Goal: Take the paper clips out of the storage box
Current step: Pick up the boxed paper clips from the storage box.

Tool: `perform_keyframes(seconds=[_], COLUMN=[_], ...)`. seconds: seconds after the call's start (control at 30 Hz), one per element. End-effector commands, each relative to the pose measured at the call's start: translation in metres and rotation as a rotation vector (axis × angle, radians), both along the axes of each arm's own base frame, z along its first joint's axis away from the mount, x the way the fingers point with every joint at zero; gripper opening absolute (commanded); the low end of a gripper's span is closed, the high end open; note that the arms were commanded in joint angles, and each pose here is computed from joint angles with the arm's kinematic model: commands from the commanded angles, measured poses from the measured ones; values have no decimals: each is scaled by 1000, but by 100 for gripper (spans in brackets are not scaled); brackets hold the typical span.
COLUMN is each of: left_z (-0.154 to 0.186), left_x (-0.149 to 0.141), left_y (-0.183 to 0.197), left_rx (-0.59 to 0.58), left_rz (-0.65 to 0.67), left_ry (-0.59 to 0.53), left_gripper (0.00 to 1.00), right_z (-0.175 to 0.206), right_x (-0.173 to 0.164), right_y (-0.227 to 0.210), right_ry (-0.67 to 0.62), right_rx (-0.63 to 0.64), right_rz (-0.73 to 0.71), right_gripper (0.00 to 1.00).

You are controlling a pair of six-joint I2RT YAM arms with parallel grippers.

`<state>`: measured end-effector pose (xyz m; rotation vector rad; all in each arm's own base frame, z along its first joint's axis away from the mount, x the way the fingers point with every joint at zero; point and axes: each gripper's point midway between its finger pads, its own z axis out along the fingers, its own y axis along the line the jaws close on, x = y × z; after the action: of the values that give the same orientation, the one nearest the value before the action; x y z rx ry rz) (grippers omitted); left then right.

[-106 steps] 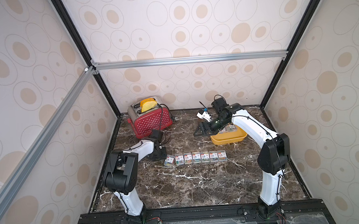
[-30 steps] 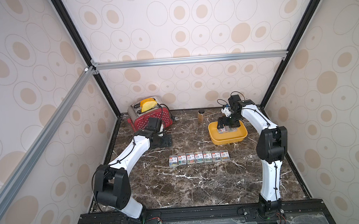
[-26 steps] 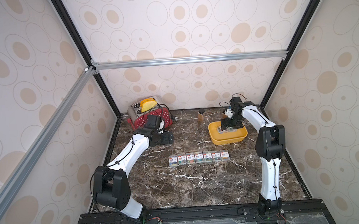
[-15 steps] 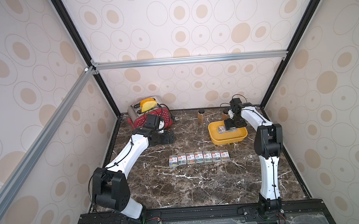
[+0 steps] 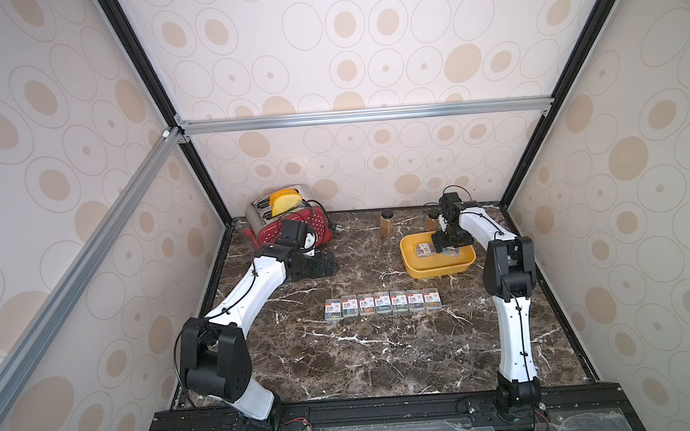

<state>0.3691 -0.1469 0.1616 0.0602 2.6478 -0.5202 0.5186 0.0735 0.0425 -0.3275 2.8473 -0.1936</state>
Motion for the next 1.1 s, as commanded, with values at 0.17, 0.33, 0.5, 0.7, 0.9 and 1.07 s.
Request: perform_keyframes(seconds=[0.17, 0.33, 0.5, 0.7, 0.9, 1.07], left_z=[11, 10, 9, 12, 14, 23], left_x=[9, 10, 10, 9, 8, 9], left_y=[-1, -3, -4, -4, -4, -6], left_rx=[-18, -31, -34, -35, -38, -39], left_rz=[-2, -7, -11, -15, -19, -48], left_ry=[-21, -22, -21, -30, -44, -79], left_gripper=[99, 99, 99, 99, 99, 99], right_z=[-14, -10, -3, 6, 34, 83], right_x=[-8, -12, -9, -10, -12, -14], right_y=[-7, -6, -1, 2, 2, 6], right_ry=[66, 65, 18, 2, -52, -133], right_rx=[6, 24, 77, 95, 111, 162], right_rz=[-47, -84, -115, -124, -125, -119], right_gripper=[90, 92, 84, 66, 58, 54])
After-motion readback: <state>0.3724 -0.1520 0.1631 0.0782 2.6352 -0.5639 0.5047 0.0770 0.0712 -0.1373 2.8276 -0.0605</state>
